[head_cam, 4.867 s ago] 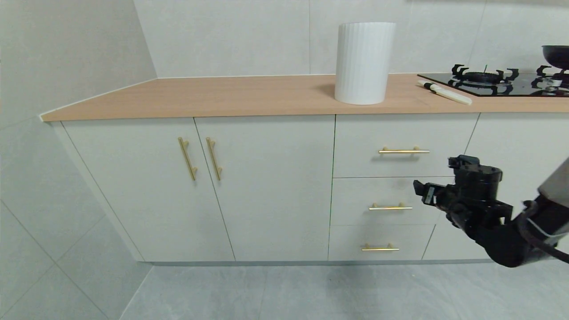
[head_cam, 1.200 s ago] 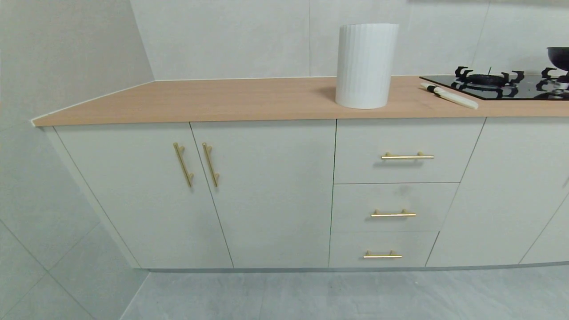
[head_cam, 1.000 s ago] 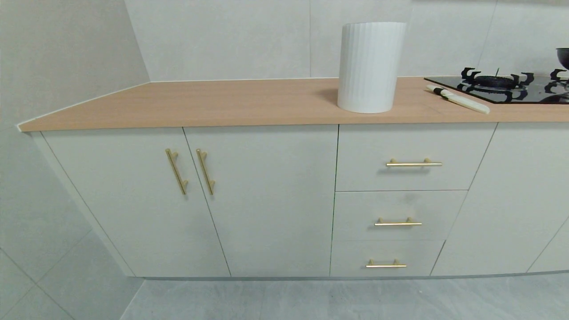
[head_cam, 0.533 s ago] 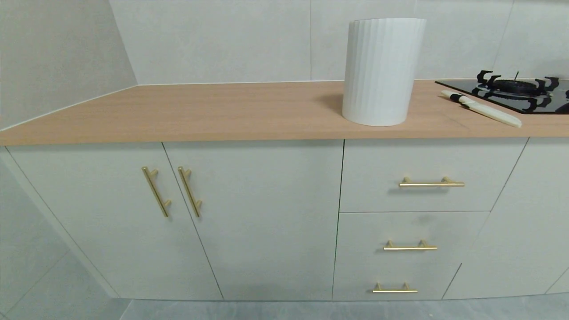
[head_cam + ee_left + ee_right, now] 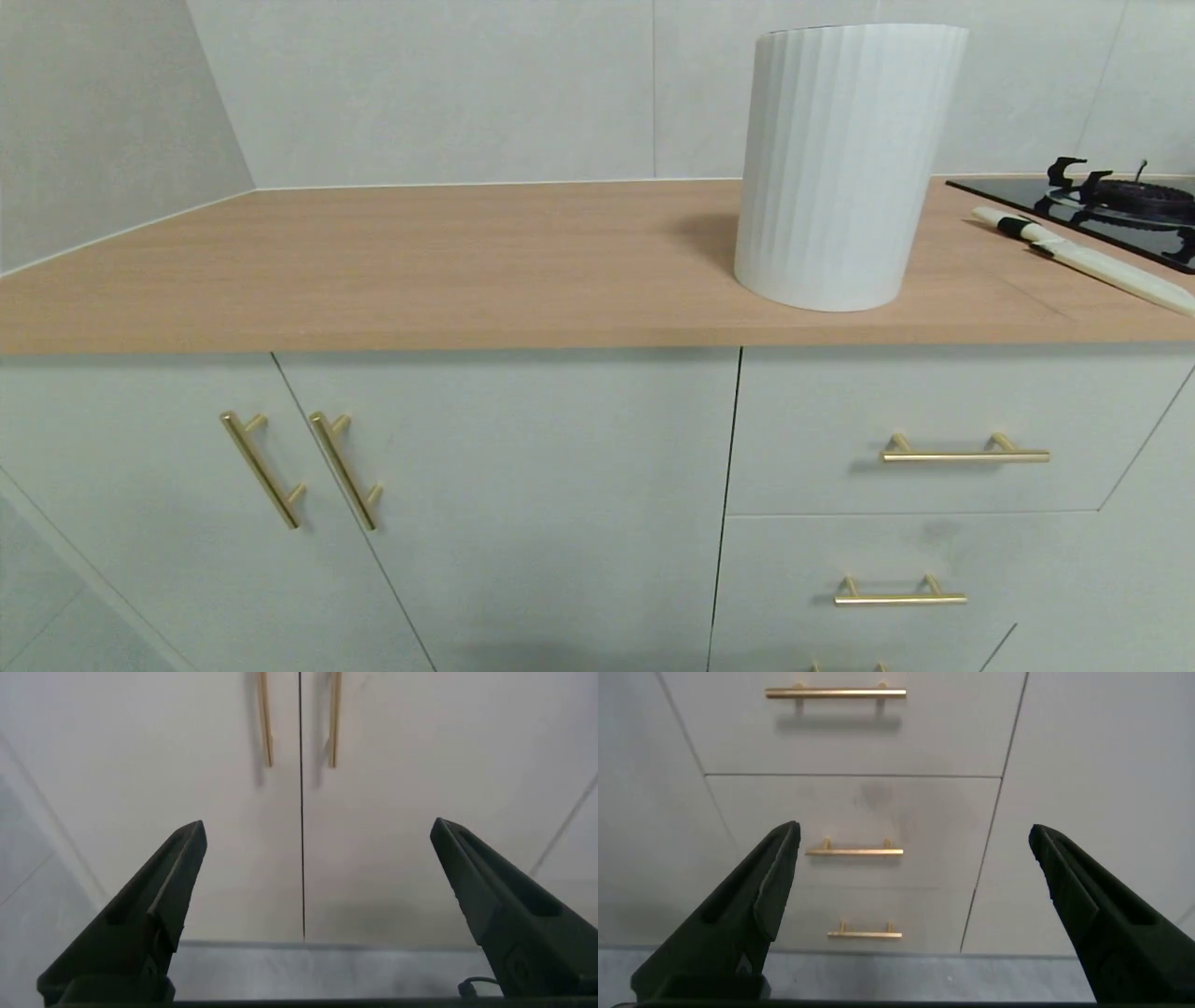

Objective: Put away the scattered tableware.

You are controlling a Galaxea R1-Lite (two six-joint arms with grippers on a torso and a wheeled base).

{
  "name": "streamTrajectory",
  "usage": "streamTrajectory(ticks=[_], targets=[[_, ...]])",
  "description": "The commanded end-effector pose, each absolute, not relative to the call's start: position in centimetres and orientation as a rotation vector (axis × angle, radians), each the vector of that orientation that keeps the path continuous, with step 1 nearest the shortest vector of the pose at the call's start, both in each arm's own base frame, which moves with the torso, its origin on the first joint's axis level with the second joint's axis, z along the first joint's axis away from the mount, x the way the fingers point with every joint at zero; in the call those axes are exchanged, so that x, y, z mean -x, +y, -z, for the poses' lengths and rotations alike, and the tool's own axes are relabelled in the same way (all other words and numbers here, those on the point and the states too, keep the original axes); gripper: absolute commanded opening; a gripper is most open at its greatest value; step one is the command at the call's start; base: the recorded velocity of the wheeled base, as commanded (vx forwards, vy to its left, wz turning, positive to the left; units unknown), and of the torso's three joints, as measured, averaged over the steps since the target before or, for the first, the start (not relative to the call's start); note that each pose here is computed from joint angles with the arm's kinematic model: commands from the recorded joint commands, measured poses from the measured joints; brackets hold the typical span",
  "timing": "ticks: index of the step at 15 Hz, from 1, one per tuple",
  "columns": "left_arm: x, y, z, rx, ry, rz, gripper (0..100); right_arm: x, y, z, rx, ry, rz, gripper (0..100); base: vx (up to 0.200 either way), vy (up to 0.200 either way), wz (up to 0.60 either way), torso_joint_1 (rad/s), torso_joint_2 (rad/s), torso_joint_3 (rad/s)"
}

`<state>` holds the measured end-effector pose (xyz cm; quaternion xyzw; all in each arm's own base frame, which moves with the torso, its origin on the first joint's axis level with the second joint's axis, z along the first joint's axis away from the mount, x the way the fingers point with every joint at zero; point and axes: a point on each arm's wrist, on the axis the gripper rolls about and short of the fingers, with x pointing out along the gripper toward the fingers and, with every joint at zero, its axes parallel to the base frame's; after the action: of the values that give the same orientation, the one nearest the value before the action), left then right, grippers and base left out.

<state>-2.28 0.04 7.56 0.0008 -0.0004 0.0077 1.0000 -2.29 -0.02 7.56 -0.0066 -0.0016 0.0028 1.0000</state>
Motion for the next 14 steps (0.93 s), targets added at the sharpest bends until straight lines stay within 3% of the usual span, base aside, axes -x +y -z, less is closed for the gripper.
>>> streamTrajectory(ticks=[1, 3, 12, 14], targets=[[2.28, 0.04, -7.56, -0.002, -0.002, -0.015, 100, 2.28, -0.02, -7.56, 0.014, -0.002, -0.005, 100, 0.2, 0.0, 0.0, 0.002, 0.0, 0.002], [2.28, 0.04, -7.56, -0.002, -0.002, -0.015, 100, 2.28, -0.02, -7.56, 0.014, -0.002, -0.005, 100, 0.2, 0.0, 0.0, 0.0, 0.0, 0.002], [2.28, 0.04, -7.56, -0.002, -0.002, -0.017, 100, 2.28, -0.02, -7.56, 0.014, -0.002, -0.005, 100, 0.0, 0.0, 0.0, 0.0, 0.0, 0.0], [2.28, 0.04, -7.56, -0.002, -0.002, -0.017, 100, 2.28, -0.02, -7.56, 0.014, -0.002, -0.005, 100, 0.0, -0.2, 0.0, 0.002, 0.0, 0.002]])
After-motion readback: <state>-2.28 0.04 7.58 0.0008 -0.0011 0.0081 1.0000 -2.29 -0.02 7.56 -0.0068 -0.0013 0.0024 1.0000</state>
